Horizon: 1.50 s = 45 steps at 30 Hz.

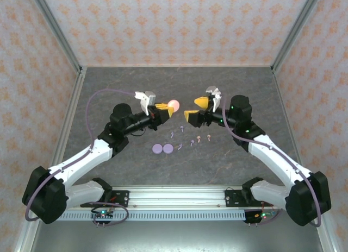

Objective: Insert wireless bluetooth earbuds into charging case

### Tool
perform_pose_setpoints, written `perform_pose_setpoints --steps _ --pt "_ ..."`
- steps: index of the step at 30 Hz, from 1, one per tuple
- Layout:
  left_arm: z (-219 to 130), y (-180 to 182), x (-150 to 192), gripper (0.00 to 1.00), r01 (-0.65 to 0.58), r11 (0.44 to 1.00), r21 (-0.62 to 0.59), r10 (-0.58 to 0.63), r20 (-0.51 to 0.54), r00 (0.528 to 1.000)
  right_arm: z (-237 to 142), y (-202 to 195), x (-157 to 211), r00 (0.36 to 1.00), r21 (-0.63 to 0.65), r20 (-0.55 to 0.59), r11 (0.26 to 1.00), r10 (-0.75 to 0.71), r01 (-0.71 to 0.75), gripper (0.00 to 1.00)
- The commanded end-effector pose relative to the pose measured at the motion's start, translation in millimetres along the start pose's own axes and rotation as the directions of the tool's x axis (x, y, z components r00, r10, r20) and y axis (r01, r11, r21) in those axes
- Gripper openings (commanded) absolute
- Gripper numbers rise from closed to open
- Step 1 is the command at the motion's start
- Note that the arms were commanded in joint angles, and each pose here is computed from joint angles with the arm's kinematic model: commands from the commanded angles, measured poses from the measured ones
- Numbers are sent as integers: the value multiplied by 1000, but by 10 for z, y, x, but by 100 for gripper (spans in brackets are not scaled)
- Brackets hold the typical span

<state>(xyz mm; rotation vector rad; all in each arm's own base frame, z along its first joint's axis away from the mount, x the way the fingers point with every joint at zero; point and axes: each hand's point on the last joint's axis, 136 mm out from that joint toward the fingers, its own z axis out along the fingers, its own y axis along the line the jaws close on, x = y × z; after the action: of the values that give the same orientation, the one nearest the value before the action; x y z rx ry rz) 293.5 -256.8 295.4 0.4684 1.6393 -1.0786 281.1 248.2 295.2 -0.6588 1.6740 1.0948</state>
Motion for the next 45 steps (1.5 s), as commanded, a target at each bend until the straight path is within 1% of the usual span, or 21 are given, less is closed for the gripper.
perform_pose_setpoints --steps 1,6,11,16,22,35,39,42,43,45 --pt "-54 -213 -343 0 -137 990 17 133 141 981 -14 218 -472 990 -82 140 997 13 -2 92" --pt "-33 -247 -320 0 -143 990 21 138 145 980 54 231 -499 991 -66 130 997 -26 35 91" --pt "-3 -273 -307 0 -147 989 36 140 137 981 127 214 -509 992 -62 121 997 -28 36 91" --pt "6 -297 -310 0 -147 988 49 139 135 981 164 142 -533 995 -16 94 999 -39 40 90" --pt "15 -352 -324 0 -151 986 71 141 135 981 269 -8 -508 998 26 61 1000 -15 14 90" --pt "27 -372 -351 0 -165 984 71 155 128 980 457 -157 -458 999 41 -10 998 42 -42 90" --pt "27 -361 -332 0 -170 983 65 161 116 980 430 -165 -546 998 49 -1 997 67 -66 90" --pt "22 -334 -274 0 -180 982 50 175 87 981 316 -154 -720 995 61 33 993 98 -99 90" --pt "15 -328 -245 0 -188 981 47 185 73 980 257 -149 -771 993 75 41 991 106 -109 90" --pt "-8 -331 -196 0 -206 977 44 204 51 978 131 -190 -803 991 141 41 981 125 -129 91"
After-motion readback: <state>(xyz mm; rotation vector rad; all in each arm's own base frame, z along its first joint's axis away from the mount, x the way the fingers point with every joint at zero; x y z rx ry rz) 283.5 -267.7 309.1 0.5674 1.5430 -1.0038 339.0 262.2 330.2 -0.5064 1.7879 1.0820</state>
